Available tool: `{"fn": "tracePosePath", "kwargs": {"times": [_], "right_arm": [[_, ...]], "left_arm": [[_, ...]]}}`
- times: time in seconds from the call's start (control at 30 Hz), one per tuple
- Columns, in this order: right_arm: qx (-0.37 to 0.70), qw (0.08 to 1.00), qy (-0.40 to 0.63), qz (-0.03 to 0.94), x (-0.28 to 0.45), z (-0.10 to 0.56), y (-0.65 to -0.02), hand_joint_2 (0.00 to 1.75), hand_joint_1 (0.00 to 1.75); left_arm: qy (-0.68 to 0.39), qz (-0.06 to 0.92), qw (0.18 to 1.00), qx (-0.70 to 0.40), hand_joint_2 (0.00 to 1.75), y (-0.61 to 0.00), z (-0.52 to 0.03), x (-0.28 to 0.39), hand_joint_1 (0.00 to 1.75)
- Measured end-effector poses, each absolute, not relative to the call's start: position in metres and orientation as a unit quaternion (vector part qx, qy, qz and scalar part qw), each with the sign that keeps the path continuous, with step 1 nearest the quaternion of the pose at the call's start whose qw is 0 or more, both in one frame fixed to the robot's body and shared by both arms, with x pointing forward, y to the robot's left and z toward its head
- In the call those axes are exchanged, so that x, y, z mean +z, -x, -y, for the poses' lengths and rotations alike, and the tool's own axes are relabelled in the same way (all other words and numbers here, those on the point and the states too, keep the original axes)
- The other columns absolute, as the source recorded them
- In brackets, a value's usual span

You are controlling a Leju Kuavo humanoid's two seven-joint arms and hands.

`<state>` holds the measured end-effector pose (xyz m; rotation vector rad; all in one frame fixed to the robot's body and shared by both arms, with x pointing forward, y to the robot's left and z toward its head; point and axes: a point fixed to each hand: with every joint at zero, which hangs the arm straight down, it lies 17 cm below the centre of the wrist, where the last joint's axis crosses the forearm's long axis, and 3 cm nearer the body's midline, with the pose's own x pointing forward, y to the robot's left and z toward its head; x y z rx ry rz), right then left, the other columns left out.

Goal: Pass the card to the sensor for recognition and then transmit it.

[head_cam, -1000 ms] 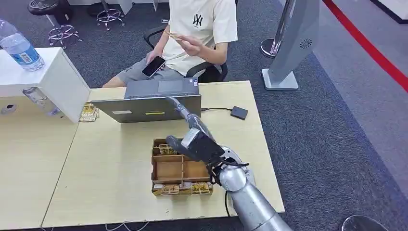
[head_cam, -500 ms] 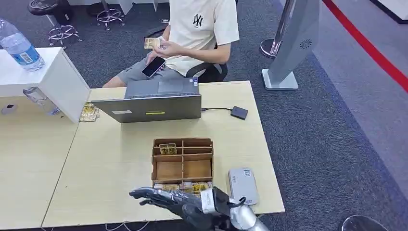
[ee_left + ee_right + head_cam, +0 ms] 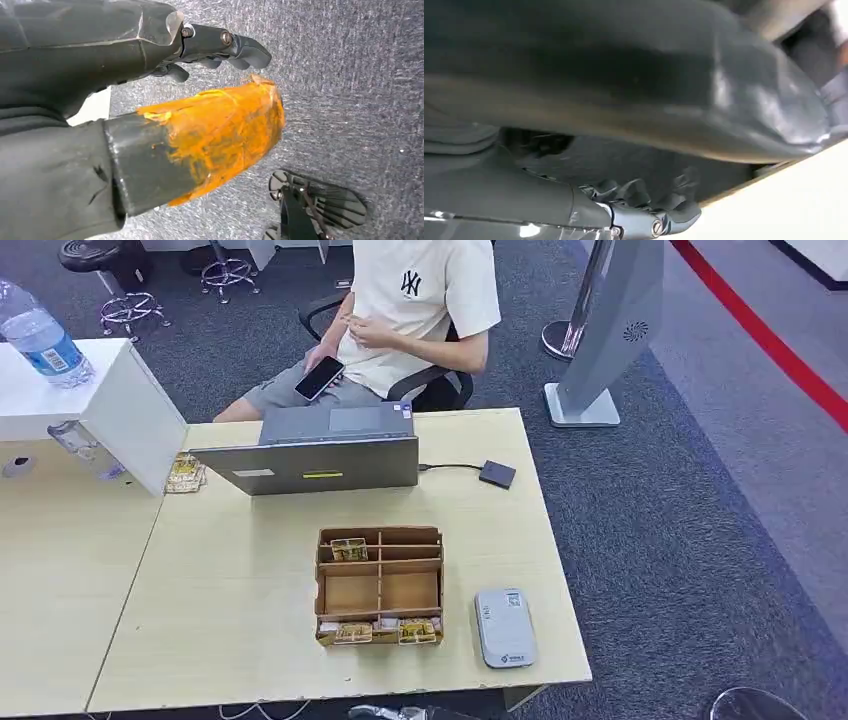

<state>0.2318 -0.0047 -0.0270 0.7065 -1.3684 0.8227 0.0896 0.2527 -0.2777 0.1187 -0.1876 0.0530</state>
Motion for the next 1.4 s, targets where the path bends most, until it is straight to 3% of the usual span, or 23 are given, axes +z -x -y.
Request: {"fn": "tracePosePath", "kwargs": {"times": [0.73,1.13,1.17,1.27,1.3,1.4], "right_arm": [[0.427,0.738,-0.052,0.520,-0.168,0.156,-0.249,0.00,0.00],[0.496,0.763,0.044,0.412,-0.217,0.222,-0.223,0.00,0.00],[0.502,0.767,0.056,0.396,-0.222,0.230,-0.220,0.00,0.00],[0.516,0.780,0.092,0.342,-0.236,0.256,-0.210,0.00,0.00],[0.517,0.787,0.103,0.321,-0.240,0.266,-0.205,1.75,0.00],[0.513,0.803,0.127,0.276,-0.249,0.288,-0.194,1.75,0.00]], "left_arm": [[-0.058,0.098,0.992,0.056,0.00,-0.089,-0.254,-0.278,0.00],[-0.047,0.101,0.992,0.056,0.00,-0.089,-0.251,-0.278,0.00],[-0.045,0.102,0.992,0.055,1.75,-0.090,-0.250,-0.277,0.00],[-0.045,0.105,0.992,0.054,1.75,-0.090,-0.250,-0.277,0.00],[-0.045,0.105,0.992,0.052,1.75,-0.090,-0.250,-0.277,0.00],[-0.046,0.100,0.993,0.051,1.75,-0.089,-0.251,-0.278,0.00]]}}
